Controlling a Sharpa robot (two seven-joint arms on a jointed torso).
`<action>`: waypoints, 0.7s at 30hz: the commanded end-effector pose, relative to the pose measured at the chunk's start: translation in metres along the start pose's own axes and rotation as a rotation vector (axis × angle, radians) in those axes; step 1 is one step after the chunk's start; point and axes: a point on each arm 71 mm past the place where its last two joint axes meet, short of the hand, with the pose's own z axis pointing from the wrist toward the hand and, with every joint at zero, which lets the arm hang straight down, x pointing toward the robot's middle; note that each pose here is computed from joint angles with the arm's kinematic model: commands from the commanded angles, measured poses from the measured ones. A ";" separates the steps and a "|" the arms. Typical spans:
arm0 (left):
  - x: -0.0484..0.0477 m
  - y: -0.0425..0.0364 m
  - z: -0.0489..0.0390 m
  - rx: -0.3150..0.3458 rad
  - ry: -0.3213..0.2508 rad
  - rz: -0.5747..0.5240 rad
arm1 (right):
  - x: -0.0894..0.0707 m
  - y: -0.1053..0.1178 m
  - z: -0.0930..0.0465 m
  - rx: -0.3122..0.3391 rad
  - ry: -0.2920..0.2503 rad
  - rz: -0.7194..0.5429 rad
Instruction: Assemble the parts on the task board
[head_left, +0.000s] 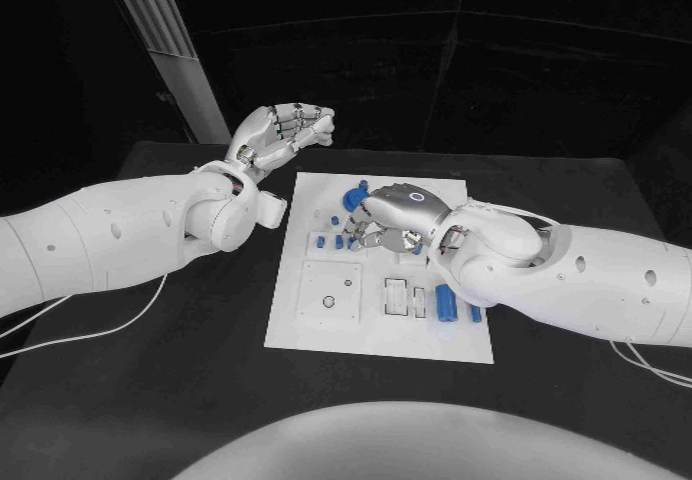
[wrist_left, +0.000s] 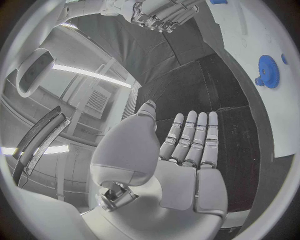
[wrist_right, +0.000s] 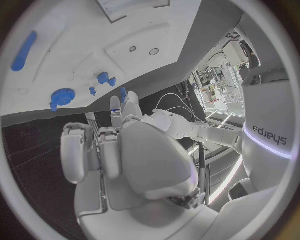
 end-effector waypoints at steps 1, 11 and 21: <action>0.0002 -0.0115 -0.0001 0.155 0.006 -0.009 | 0.005 0.004 0.003 -0.026 0.070 -0.043; 0.0012 -0.0115 0.0005 0.156 0.008 -0.011 | 0.018 0.009 0.011 -0.036 0.162 -0.075; 0.0019 -0.0115 0.0008 0.157 0.010 -0.012 | 0.028 0.008 0.010 -0.024 0.209 -0.074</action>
